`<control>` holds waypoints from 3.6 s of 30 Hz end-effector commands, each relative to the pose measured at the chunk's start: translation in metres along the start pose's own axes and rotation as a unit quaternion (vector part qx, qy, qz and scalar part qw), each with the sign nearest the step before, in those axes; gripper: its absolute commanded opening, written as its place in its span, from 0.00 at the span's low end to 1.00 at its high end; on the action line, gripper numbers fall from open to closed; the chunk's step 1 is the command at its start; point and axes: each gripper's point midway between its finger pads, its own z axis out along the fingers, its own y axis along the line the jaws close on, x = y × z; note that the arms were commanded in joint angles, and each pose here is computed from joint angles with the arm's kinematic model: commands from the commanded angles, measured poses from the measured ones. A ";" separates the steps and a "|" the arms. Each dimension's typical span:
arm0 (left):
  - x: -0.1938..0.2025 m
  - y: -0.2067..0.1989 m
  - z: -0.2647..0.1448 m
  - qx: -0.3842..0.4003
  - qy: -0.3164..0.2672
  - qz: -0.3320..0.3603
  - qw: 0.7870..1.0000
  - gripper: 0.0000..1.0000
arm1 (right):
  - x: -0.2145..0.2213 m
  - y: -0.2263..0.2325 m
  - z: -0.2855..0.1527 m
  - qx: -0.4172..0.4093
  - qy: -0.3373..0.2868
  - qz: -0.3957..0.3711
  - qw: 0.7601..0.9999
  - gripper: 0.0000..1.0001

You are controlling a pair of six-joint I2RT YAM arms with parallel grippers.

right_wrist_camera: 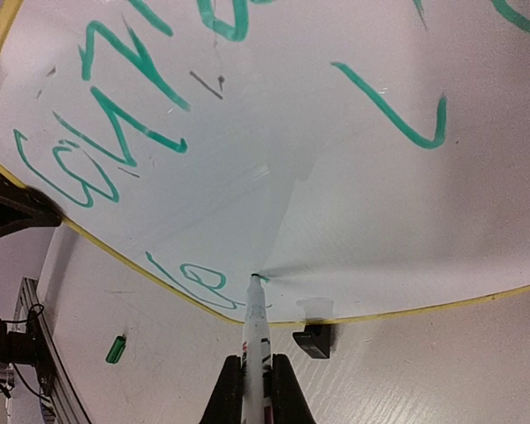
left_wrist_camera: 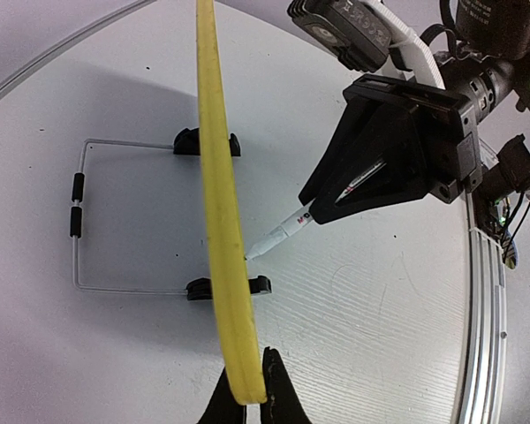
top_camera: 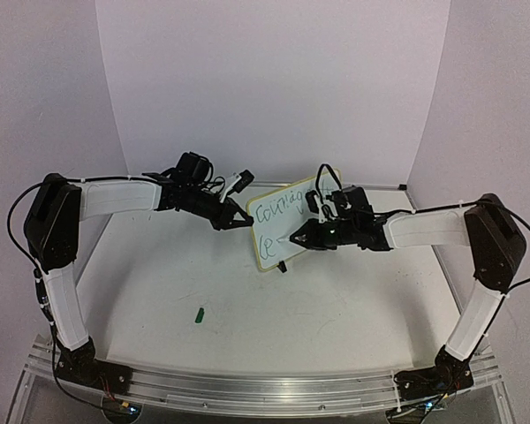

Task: Write a sentence on the whiteboard

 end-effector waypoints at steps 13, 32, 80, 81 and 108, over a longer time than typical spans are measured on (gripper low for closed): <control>0.006 -0.012 0.005 0.021 0.020 -0.007 1.000 0.00 | 0.008 -0.009 0.015 -0.002 0.014 -0.014 1.000 0.00; 0.006 -0.012 0.004 0.021 0.019 -0.008 1.000 0.00 | -0.033 0.004 -0.011 0.020 -0.047 -0.020 0.998 0.00; 0.003 -0.014 0.002 0.022 0.018 -0.006 1.000 0.00 | -0.007 -0.022 -0.010 0.069 -0.016 -0.010 0.997 0.00; 0.004 -0.014 0.002 0.022 0.018 -0.006 1.000 0.00 | -0.009 -0.021 -0.013 0.069 -0.020 -0.010 0.997 0.00; 0.004 -0.014 0.003 0.021 0.018 -0.006 1.000 0.00 | -0.029 -0.011 -0.008 0.040 -0.027 -0.018 0.999 0.00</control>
